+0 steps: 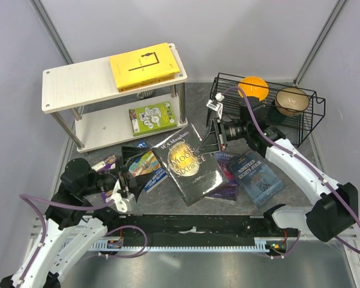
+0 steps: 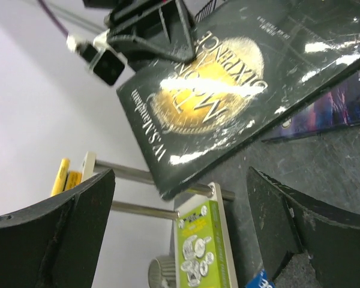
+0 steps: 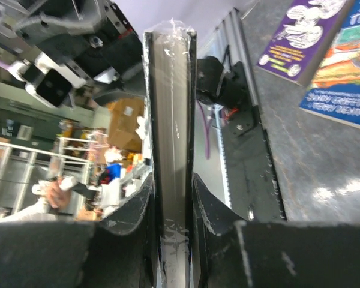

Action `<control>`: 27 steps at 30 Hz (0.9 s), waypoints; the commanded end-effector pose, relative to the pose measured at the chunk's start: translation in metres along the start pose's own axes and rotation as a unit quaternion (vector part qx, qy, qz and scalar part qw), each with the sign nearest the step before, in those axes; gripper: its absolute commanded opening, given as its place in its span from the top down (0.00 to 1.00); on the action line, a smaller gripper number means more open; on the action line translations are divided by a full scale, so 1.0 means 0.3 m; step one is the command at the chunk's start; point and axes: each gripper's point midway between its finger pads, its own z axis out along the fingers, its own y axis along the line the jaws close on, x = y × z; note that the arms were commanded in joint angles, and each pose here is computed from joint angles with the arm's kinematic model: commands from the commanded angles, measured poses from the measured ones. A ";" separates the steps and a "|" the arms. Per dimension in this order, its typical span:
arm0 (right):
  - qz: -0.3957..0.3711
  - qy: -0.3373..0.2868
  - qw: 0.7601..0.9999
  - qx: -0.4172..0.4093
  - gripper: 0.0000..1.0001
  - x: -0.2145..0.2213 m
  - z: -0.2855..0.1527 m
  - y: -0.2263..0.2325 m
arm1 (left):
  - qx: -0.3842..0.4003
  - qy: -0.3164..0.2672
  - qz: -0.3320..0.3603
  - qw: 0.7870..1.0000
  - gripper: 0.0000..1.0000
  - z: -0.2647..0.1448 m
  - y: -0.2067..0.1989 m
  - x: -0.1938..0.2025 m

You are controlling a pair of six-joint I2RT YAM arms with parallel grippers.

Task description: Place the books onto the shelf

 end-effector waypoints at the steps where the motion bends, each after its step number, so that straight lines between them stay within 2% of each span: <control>1: -0.013 -0.005 0.997 -0.074 1.00 -0.061 0.012 0.129 | 0.027 -0.039 0.074 0.996 0.04 0.056 -0.004 -0.019; 8: 0.008 -0.003 0.996 -0.094 1.00 -0.067 0.036 0.152 | 0.050 -0.021 0.106 0.993 0.00 0.134 -0.036 0.025; 12: 0.015 0.001 0.994 -0.104 1.00 -0.064 0.047 0.161 | 0.057 -0.001 0.161 0.985 0.01 0.208 -0.029 0.021; 17: 0.034 0.005 0.994 -0.107 1.00 -0.051 0.042 0.164 | 0.047 0.004 0.172 0.984 0.04 0.268 -0.006 -0.014; 20: 0.031 0.007 0.994 -0.109 1.00 -0.045 0.036 0.177 | 0.038 0.012 0.155 0.987 0.16 0.272 0.018 -0.027; 23: 0.032 0.004 0.994 -0.107 1.00 -0.055 0.028 0.181 | 0.036 0.014 0.145 0.989 0.63 0.263 0.031 -0.039; 25: 0.029 0.001 0.994 -0.106 1.00 -0.066 0.023 0.181 | 0.035 0.014 0.149 0.988 0.76 0.254 0.038 -0.045; 27: 0.031 -0.002 0.994 -0.104 1.00 -0.073 0.021 0.176 | 0.036 0.013 0.150 0.988 0.98 0.249 0.045 -0.053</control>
